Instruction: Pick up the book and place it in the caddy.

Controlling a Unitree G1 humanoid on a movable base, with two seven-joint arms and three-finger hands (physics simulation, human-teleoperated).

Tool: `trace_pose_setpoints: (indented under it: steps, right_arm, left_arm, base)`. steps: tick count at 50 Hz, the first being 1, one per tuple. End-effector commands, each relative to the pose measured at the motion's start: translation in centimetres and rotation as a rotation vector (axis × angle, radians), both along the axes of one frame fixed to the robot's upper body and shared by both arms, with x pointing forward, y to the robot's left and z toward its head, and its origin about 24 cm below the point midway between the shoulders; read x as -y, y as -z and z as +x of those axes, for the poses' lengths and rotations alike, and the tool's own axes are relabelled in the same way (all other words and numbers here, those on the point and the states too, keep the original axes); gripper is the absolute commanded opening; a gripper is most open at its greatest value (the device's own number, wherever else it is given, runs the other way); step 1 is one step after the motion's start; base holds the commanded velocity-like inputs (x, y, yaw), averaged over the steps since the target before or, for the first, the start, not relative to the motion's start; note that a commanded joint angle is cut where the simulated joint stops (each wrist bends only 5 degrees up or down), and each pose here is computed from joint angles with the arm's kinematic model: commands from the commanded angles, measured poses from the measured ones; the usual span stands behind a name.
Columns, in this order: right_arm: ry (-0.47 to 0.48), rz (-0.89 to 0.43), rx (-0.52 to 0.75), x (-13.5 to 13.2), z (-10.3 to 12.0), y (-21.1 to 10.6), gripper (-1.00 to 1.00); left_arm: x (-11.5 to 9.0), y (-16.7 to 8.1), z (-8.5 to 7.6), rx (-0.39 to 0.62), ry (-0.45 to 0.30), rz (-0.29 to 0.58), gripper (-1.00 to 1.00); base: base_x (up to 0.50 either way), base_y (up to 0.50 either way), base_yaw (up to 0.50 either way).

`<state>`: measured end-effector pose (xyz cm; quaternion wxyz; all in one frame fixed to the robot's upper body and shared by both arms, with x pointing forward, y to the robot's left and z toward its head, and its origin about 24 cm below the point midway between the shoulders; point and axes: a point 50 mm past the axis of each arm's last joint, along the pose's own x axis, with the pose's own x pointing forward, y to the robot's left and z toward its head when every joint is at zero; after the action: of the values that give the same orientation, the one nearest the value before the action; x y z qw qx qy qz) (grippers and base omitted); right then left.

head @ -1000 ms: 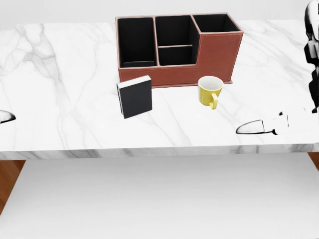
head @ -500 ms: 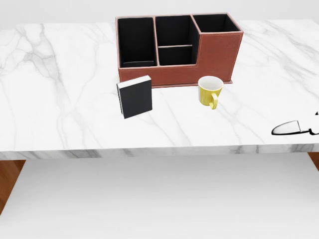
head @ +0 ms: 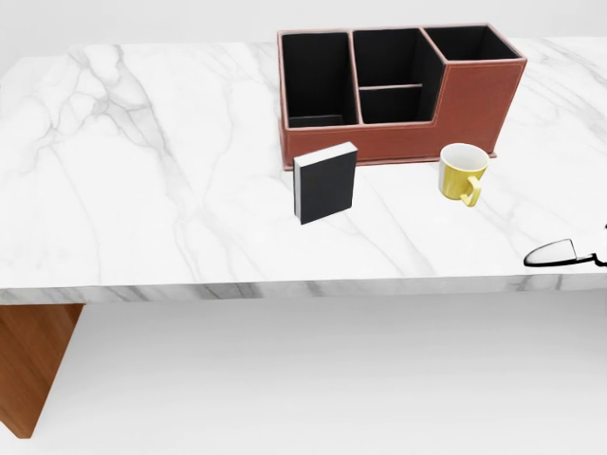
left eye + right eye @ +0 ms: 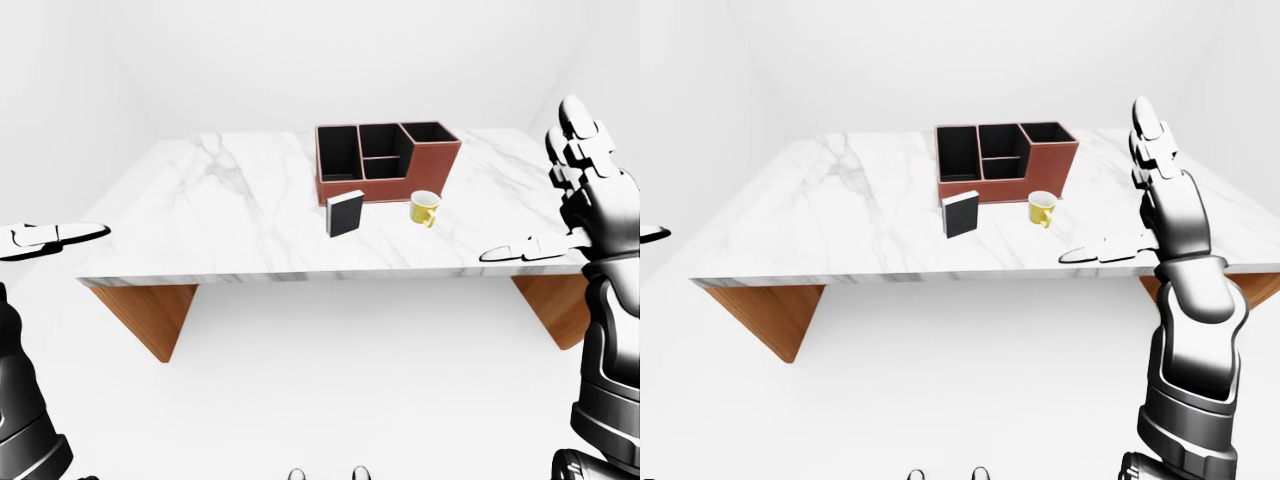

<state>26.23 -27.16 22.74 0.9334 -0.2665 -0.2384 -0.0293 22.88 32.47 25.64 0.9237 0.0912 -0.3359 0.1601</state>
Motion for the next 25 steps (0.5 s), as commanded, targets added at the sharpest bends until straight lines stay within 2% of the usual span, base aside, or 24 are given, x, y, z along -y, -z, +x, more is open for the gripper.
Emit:
trace_pose_setpoints:
  steps: [1, 4, 6, 9, 14, 25]
  right_arm:
    - [0.008, -0.002, -0.022, 0.16, 0.17, 0.41, 1.00]
    - [0.013, -0.016, -0.034, 0.09, 0.23, 0.63, 1.00]
    - [0.023, -0.043, -0.064, -0.05, 0.40, 1.14, 1.00]
    - [0.010, -0.026, -0.028, -0.12, 0.14, 0.49, 1.00]
    - [0.015, -0.045, -0.052, -0.18, 0.21, 0.90, 1.00]
    - [0.017, -0.060, -0.061, -0.30, 0.15, 1.04, 1.00]
  left_arm:
    - [-0.02, 0.07, 0.00, -0.008, -0.003, 0.011, 1.00]
    - [-0.03, 0.04, -0.01, -0.007, -0.003, 0.012, 1.00]
    - [-0.03, 0.03, -0.02, -0.007, -0.002, 0.013, 1.00]
    - [-0.01, -0.09, -0.09, -0.003, -0.002, 0.016, 1.00]
    - [-0.09, 0.20, 0.06, -0.017, -0.002, 0.014, 1.00]
    - [0.03, 0.03, -0.04, -0.010, -0.001, 0.022, 1.00]
  base:
    - [0.00, 0.50, 0.00]
    - [0.00, 0.48, 0.00]
    - [0.00, 0.04, 0.00]
    - [0.00, 0.00, 0.00]
    - [0.00, 0.00, 0.00]
    - [0.48, 0.00, 0.00]
